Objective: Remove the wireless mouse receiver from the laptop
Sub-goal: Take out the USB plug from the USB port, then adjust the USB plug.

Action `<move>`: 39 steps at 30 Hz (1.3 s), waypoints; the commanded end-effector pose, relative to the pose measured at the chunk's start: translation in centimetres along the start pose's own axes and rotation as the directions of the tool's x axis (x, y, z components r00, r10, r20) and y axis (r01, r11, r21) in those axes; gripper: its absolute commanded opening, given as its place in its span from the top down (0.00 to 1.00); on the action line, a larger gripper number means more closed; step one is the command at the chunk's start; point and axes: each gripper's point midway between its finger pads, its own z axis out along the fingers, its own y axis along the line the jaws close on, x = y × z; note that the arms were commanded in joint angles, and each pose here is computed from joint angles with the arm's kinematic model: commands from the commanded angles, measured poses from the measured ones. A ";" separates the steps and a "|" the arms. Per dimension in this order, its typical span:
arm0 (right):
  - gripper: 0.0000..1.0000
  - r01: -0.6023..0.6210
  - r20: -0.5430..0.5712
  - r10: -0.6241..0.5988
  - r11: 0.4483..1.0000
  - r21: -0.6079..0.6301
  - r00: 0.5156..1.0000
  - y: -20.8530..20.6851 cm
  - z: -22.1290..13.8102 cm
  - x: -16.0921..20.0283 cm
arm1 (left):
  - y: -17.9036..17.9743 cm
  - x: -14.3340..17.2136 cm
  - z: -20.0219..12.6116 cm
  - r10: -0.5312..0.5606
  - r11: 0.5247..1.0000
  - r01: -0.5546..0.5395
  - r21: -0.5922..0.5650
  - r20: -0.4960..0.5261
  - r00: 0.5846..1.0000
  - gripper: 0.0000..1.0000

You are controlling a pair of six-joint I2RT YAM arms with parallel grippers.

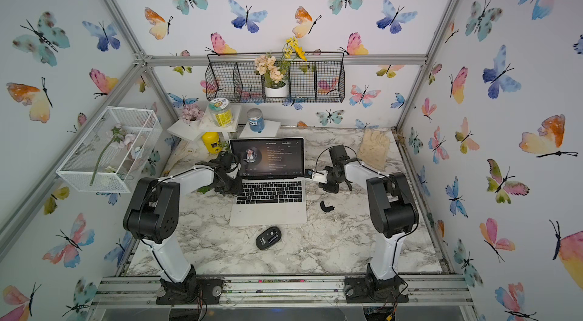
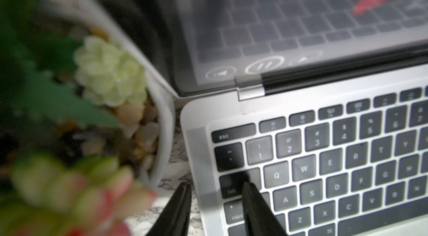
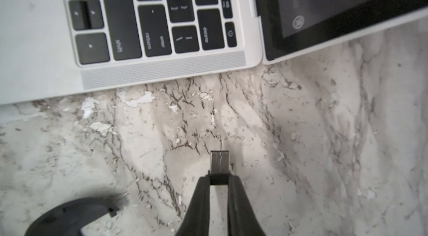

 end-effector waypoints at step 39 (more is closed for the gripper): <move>0.95 0.185 0.416 -0.240 0.968 0.170 0.877 11.2 -12.0 -23.0 | -20.2 3.7 -19.3 0.040 0.575 -0.267 0.774 0.299 0.953 0.67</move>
